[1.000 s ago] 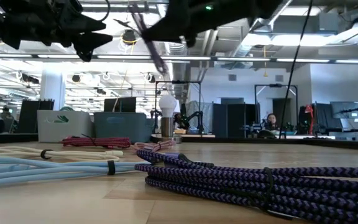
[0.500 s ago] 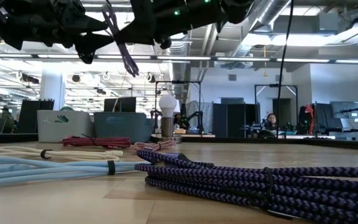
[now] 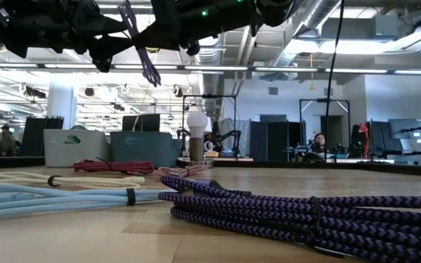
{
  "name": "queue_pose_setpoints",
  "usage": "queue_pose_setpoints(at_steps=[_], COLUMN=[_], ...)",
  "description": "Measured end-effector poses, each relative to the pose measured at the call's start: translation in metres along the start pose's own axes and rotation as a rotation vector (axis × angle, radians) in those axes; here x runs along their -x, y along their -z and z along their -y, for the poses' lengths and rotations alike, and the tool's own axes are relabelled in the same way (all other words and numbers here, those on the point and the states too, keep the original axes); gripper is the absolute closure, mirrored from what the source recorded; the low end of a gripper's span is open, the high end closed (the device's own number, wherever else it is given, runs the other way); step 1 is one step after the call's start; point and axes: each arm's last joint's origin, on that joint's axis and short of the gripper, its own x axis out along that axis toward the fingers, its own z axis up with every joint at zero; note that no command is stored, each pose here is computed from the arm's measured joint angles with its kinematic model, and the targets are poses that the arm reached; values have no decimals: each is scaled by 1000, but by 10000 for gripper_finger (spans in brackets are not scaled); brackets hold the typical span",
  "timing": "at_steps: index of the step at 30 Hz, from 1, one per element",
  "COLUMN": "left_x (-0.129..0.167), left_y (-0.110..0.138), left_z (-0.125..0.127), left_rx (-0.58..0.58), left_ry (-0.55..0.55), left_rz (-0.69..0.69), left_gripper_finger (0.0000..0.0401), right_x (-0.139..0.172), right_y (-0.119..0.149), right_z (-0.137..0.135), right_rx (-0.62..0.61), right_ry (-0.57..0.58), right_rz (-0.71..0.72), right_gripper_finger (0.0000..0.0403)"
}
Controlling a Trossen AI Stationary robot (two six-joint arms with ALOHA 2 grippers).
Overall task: Pick & Place USB Port
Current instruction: Put the purple charger cable into the gray bin
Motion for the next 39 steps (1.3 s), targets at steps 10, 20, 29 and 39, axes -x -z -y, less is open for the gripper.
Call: queue_pose_setpoints(at_steps=[10, 20, 29, 39], left_x=[0, 0, 0, 0], left_y=[-1, -1, -1, -1], left_z=[0, 0, 0, 0], left_rx=[-3, -5, -40, -42], left_ry=[1, 4, 3, -1], left_rz=[6, 11, 11, 9], left_gripper_finger=[218, 307, 391, 393], right_x=[0, 0, 0, 0], right_y=[0, 0, 0, 1], right_z=[-2, -2, -2, -3], right_rx=[-29, -34, -34, -48], right_ry=[-50, -52, -51, -55], right_rz=[8, 8, 7, -2], right_gripper_finger=[398, 397, 373, 334])
